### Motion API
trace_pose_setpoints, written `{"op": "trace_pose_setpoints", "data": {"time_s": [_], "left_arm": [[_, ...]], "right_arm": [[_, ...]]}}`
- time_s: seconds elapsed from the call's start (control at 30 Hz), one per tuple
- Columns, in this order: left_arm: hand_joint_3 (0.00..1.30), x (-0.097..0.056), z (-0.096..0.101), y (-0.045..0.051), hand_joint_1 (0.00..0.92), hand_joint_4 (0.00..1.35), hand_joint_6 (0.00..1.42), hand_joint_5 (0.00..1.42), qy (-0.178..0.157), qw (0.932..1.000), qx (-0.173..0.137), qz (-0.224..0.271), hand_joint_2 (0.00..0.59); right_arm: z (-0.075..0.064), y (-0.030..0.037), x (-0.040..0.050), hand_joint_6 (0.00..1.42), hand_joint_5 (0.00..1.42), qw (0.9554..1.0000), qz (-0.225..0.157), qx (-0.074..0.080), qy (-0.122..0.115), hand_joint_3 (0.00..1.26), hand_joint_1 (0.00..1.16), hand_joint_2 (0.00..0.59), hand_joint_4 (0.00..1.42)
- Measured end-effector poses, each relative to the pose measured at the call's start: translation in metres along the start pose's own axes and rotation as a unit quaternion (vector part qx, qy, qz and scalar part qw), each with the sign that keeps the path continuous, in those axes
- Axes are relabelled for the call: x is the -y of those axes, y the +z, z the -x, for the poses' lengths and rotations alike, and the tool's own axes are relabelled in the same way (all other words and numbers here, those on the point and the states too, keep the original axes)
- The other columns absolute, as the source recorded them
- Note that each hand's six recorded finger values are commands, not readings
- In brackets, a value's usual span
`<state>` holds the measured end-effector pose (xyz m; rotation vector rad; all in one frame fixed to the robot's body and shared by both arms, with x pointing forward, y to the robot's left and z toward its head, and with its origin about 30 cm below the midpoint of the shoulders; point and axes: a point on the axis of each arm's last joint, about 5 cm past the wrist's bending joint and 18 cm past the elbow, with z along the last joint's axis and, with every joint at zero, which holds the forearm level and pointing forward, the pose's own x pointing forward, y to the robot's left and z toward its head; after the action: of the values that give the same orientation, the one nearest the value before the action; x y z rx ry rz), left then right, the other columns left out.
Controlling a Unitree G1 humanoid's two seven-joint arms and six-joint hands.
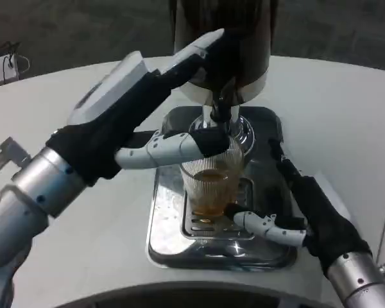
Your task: Grasp the cup under the faucet to collect the drink, then remove the cup.
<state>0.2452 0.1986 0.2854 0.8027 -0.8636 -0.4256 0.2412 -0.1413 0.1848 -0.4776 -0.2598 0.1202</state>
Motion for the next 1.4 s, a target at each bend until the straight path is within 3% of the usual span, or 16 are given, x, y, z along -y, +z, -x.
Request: {"op": "trace_pose_setpoints", "data": {"time_s": [0.2,0.33,0.47,0.53,0.93,1.13,1.4], "left_arm": [[0.08,-0.001,0.026,0.0039,0.0,0.03,0.19,0.11,0.008,0.9989,-0.046,0.004,0.01],[0.08,-0.001,0.044,0.0067,0.0,0.03,0.19,0.11,0.01,0.9967,-0.08,0.009,0.01],[0.08,0.004,0.057,0.0099,0.0,0.0,0.18,0.09,-0.001,0.9943,-0.106,0.014,0.014],[0.07,0.007,0.068,0.0135,0.0,0.0,0.18,0.07,-0.006,0.9923,-0.123,0.014,0.015],[0.06,0.021,0.108,0.0196,0.0,0.0,0.16,0.05,-0.035,0.9774,-0.207,0.021,0.019],[0.06,0.025,0.115,0.02,0.0,0.0,0.16,0.04,-0.046,0.9727,-0.226,0.025,0.02],[0.06,0.028,0.12,0.0218,0.0,0.0,0.16,0.04,-0.061,0.9683,-0.242,0.015,0.023]], "right_arm": [[-0.004,0.0031,-0.0024,0.02,0.0,0.9999,-0.002,0.013,0.005,0.0,0.79,0.214,0.0],[-0.006,0.0004,-0.0039,0.02,0.0,0.9999,-0.005,0.007,0.009,0.0,0.79,0.214,0.0],[-0.009,0.0021,-0.0041,0.02,0.0,0.9998,-0.007,0.014,0.01,0.0,0.79,0.219,0.0],[-0.011,0.003,-0.0056,0.02,0.0,0.9996,-0.011,0.021,0.013,0.0,0.79,0.221,0.0],[-0.015,0.0004,-0.0116,0.04,0.01,0.9991,-0.028,0.023,0.022,0.0,0.78,0.224,0.0],[-0.021,0.0049,-0.0139,0.04,0.02,0.9981,-0.04,0.042,0.024,0.0,0.78,0.224,0.0],[-0.028,0.0066,-0.0203,0.05,0.02,0.9968,-0.054,0.048,0.033,0.0,0.78,0.224,0.0]]}}
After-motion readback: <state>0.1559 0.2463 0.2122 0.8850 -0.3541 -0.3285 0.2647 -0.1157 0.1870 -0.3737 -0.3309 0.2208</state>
